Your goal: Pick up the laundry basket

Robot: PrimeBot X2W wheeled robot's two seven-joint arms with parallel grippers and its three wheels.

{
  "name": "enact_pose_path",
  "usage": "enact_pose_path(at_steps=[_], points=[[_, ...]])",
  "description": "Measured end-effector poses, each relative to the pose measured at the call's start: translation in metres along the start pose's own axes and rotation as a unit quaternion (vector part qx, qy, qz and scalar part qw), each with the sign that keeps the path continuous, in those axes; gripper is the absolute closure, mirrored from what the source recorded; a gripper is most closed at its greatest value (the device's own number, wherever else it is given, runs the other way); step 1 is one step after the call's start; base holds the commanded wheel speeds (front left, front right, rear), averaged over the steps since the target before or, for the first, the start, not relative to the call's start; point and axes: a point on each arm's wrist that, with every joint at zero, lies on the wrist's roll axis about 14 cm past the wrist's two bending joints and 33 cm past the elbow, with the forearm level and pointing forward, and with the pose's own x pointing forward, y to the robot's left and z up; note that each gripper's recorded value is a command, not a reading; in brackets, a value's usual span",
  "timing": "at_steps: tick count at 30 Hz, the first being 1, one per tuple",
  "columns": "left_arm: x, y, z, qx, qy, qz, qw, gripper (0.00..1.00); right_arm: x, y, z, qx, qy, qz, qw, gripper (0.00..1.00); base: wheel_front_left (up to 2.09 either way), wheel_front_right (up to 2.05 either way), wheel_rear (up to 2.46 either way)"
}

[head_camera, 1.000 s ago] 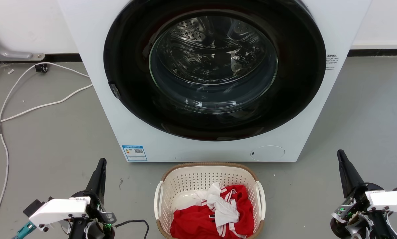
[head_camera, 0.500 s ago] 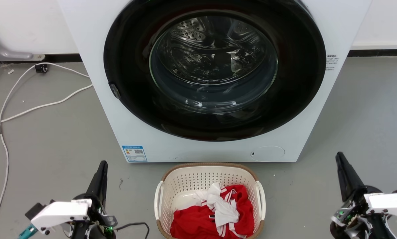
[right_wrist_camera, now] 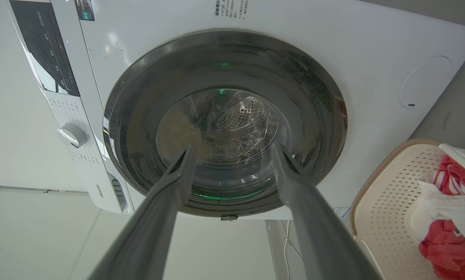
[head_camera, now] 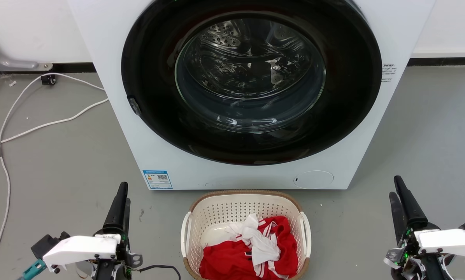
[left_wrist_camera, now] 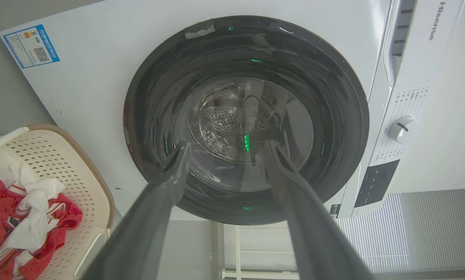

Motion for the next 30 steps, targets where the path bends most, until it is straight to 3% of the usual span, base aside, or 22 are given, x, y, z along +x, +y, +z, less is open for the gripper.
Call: enact_pose_path(at_steps=[10,18,30], points=[[0.003,-0.017,-0.005,0.115,0.001,-0.020,0.993,0.00,0.001,0.014,0.002,-0.148,-0.006,0.020,0.989,0.00,0.00,0.00,0.00],[0.005,-0.025,-0.015,0.203,0.005,-0.028,0.979,0.00,0.002,0.024,-0.004,-0.245,-0.006,0.038,0.969,0.00,0.00,0.00,0.00],[0.005,-0.029,-0.026,0.309,0.007,-0.034,0.950,0.00,0.001,0.024,-0.011,-0.346,-0.003,0.046,0.937,0.00,0.00,0.00,0.00]])
